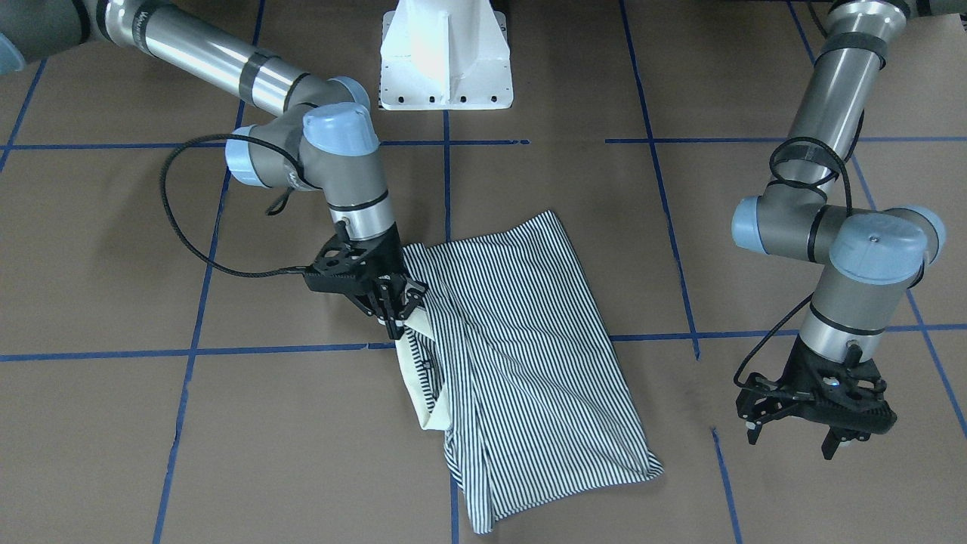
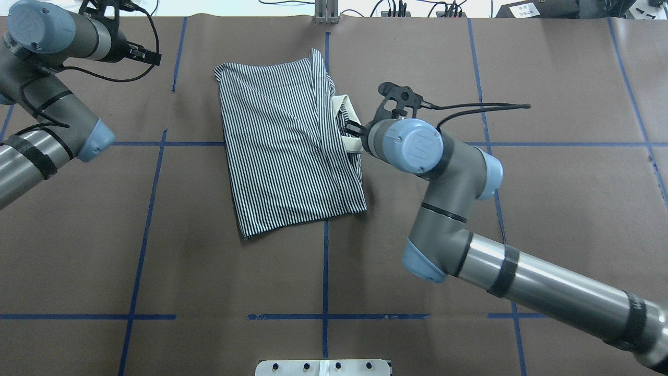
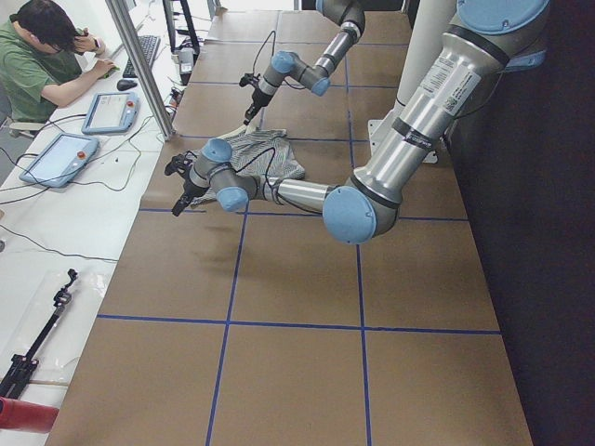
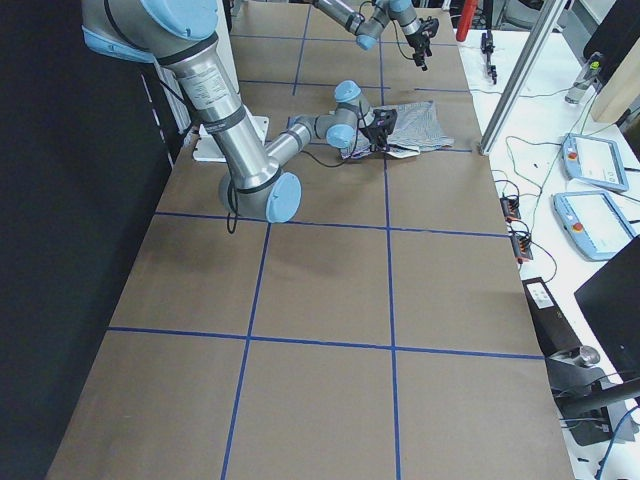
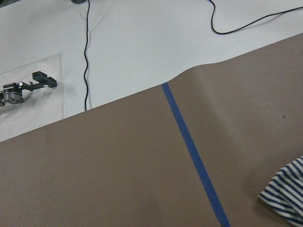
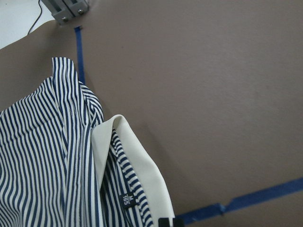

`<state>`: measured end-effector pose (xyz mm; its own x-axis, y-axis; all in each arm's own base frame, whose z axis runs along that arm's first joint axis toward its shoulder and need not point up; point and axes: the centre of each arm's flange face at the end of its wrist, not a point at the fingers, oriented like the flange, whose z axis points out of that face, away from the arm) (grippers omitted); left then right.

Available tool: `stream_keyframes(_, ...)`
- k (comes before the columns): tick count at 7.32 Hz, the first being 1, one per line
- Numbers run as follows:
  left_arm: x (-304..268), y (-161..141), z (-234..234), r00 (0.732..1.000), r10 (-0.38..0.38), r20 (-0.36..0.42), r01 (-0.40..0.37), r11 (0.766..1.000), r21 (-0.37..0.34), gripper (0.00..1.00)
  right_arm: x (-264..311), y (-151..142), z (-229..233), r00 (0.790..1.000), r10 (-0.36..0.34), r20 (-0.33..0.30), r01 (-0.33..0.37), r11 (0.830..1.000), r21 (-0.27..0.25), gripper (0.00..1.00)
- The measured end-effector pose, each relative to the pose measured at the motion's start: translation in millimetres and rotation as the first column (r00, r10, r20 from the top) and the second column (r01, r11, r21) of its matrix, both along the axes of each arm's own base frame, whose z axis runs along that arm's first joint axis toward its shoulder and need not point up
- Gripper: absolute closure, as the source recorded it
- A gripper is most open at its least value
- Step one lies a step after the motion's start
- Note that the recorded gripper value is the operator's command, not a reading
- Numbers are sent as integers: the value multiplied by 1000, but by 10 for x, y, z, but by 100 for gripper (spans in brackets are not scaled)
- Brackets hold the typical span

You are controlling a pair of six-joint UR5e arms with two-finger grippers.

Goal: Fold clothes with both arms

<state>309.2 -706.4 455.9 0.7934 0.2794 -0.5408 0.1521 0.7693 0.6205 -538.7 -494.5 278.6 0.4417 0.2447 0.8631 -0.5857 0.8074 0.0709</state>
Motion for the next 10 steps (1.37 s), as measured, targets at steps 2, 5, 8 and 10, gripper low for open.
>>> stream_keyframes(2, 59, 40, -13, 1000, 7, -5, -7, 1000, 1, 0, 382, 510, 389, 1000, -19, -2, 19, 1000, 1, 100)
stream_keyframes(5, 148, 86, -17, 1000, 18, -13, -18, 1000, -6, 0, 362, 950, 589, 999, -37, -27, 37, 999, 19, 1)
stream_keyframes(8, 172, 110, -26, 999, 41, -28, -41, 999, -13, 0, 375, 1034, 599, 996, -54, -69, 58, 996, 67, 0)
stream_keyframes(10, 178, 160, -129, 996, 74, -56, -75, 997, -16, 0, 534, 968, 439, 977, -122, -173, 149, 978, 149, 0)
